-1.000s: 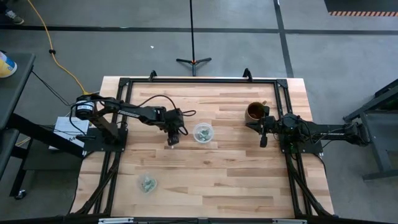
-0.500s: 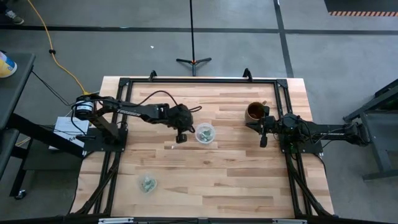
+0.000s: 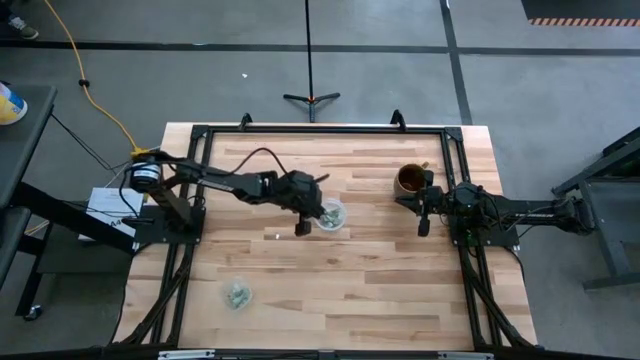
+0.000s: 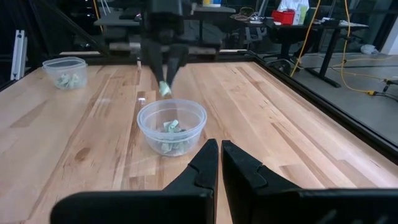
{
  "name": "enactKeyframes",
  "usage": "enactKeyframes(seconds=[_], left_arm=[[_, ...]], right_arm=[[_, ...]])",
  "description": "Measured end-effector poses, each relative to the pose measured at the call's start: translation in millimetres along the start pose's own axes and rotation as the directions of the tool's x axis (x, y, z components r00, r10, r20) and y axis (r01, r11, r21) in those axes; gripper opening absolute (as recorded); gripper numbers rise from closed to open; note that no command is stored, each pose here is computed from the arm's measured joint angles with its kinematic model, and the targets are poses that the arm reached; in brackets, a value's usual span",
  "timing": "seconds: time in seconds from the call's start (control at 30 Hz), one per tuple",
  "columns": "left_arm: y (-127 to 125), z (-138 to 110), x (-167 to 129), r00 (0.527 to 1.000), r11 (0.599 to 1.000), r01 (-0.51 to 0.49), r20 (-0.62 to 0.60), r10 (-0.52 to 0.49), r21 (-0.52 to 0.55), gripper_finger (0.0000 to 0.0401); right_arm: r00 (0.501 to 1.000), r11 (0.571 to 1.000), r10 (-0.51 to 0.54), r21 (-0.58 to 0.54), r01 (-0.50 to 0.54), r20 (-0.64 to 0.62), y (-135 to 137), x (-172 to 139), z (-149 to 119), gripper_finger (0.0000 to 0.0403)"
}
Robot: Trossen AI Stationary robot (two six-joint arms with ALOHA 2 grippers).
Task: Pick and place items into bin
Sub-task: Put the green stevia packet into the top transparent bin, then return to Home Position
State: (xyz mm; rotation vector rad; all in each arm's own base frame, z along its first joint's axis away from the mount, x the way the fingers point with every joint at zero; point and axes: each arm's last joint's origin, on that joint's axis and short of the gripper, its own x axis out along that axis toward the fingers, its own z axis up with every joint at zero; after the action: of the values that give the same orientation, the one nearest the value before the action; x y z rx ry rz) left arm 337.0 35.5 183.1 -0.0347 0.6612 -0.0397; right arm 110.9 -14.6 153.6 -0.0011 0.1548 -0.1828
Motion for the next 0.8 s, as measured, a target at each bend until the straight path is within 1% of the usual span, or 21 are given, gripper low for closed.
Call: enactKeyframes(seconds=[0.1, 0.17, 0.27, 0.4, 0.47, 0.5, 0.57, 0.63, 0.73, 0.8], left_arm=[[-0.6, -4.4, 9.8, 0.999, 0.999, -0.04, -0.007, 0.04, 0.003, 0.0047], [1.8, -8.5, 14.1, 0.998, 0.998, -0.064, -0.027, 0.063, -0.015, 0.0066], [5.7, -8.3, 13.5, 0.997, 0.997, -0.075, -0.023, 0.074, -0.034, 0.0122], [5.5, -3.4, 6.2, 0.997, 0.997, -0.078, -0.006, 0.078, 0.002, 0.0208], [5.5, 2.7, -1.4, 0.994, 0.994, -0.112, 0.022, 0.111, 0.008, 0.0238], [5.3, 5.4, -6.2, 0.992, 0.992, -0.126, 0.03, 0.126, 0.009, 0.0247], [3.9, 8.2, -15.9, 0.989, 0.991, -0.137, 0.065, 0.136, 0.007, 0.025], [2.5, 5.1, -23.1, 0.981, 0.99, -0.137, 0.136, 0.139, -0.027, 0.0235], [0.6, -18.2, -32.7, 0.967, 0.988, -0.151, 0.201, 0.156, -0.039, 0.0193], [-1.6, -37.6, -43.1, 0.956, 0.986, -0.15, 0.243, 0.162, -0.067, 0.0159]], right_arm=[[1.0, 1.0, 0.0, 0.0, 0.0, 0.005, 0.0, 0.0, 0.5, 0.0012], [1.0, 1.0, 0.0, 0.001, 0.0, 0.006, 0.0, -0.1, 0.6, 0.0012], [1.0, 1.0, 0.0, 0.004, 0.0, 0.006, 0.0, -0.1, 0.6, 0.0012], [1.0, 1.0, 0.0, 0.004, 0.0, 0.006, 0.0, -0.1, 0.5, 0.0012], [1.0, 1.0, 0.0, 0.004, 0.0, 0.006, 0.0, -0.1, 0.6, 0.0012], [1.0, 1.0, 0.0, 0.005, 0.0, 0.006, 0.0, -0.1, 0.6, 0.0012], [1.0, 1.0, 0.0, 0.023, 0.0, 0.005, 0.0, -0.1, 0.4, 0.0012], [1.0, 0.999, 0.0, 0.032, 0.0, 0.003, 0.0, -0.1, 0.3, 0.0012], [1.0, 0.999, 0.002, 0.033, -0.002, 0.001, 0.1, -0.1, 0.1, 0.0012], [1.0, 0.999, 0.002, 0.032, -0.002, 0.001, 0.0, 0.0, 0.0, 0.0012]])
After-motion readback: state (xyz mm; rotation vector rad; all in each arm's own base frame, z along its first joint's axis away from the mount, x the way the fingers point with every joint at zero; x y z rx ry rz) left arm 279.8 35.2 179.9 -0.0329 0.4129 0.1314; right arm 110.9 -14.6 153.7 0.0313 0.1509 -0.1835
